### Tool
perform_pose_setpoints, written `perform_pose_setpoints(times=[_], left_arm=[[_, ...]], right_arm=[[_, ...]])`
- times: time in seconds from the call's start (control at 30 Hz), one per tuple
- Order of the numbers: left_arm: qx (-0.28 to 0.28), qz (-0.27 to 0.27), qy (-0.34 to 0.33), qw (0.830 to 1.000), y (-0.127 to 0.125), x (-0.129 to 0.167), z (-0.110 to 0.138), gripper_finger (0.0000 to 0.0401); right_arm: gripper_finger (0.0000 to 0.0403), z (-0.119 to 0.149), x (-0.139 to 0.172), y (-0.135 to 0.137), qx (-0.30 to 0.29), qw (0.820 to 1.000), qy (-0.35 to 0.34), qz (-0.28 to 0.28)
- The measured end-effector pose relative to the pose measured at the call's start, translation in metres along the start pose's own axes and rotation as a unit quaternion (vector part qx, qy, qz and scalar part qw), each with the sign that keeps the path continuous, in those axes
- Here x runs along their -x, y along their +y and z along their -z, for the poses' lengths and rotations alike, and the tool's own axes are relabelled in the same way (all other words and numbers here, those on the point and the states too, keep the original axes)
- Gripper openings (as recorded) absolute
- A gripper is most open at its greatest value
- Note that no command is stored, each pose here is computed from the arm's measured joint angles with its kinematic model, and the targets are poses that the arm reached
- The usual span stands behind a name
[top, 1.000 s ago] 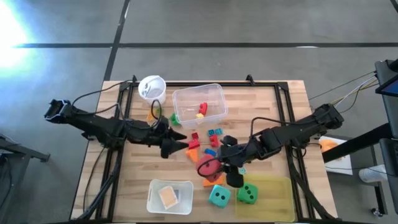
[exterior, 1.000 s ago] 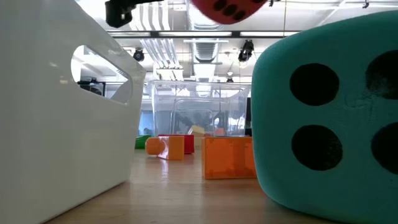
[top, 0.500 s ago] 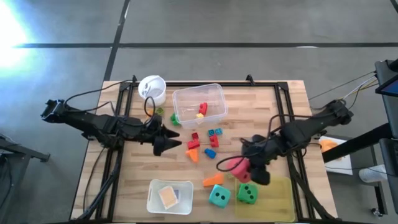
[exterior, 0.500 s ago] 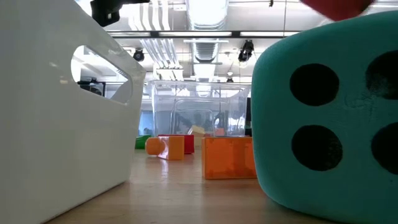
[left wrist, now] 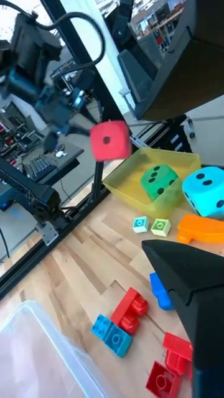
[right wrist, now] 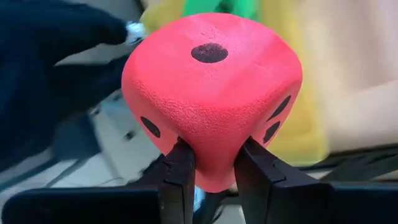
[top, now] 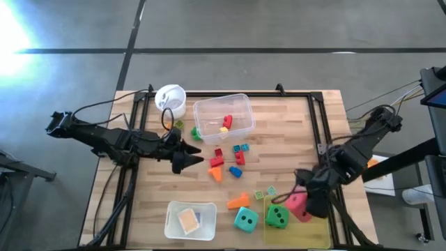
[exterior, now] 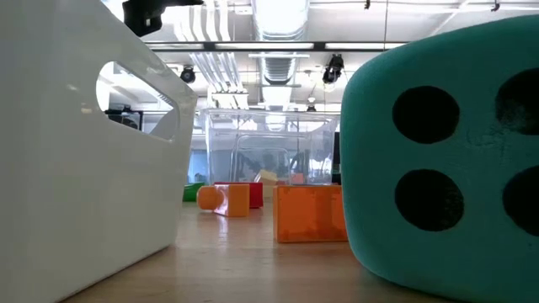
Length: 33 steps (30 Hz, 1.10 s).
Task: Pick & Place Toys
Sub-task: Put the red dice into the yellow bin
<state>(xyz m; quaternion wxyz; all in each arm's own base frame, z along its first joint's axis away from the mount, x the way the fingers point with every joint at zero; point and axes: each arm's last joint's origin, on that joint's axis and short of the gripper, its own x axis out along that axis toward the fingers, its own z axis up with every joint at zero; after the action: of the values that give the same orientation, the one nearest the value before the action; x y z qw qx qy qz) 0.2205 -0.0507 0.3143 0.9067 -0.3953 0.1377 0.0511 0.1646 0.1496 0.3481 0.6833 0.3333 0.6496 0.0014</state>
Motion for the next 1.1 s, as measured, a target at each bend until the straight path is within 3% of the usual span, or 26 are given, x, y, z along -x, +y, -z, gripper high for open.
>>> perform_pose_setpoints(times=[0.17, 0.57, 1.1], left_arm=[[-0.002, -0.005, -0.005, 1.0, 0.002, -0.001, -0.002, 0.033], [-0.017, -0.008, 0.007, 1.0, 0.004, -0.001, -0.001, 0.033], [-0.043, -0.007, 0.012, 0.999, 0.004, -0.001, 0.0, 0.033]], right_arm=[[0.0071, 0.011, -0.02, 0.01, -0.006, 0.998, 0.05, -0.042], [0.0044, -0.001, -0.073, 0.001, -0.001, 0.985, 0.173, 0.007], [0.0035, -0.033, -0.106, -0.034, 0.004, 0.976, 0.215, 0.017]])
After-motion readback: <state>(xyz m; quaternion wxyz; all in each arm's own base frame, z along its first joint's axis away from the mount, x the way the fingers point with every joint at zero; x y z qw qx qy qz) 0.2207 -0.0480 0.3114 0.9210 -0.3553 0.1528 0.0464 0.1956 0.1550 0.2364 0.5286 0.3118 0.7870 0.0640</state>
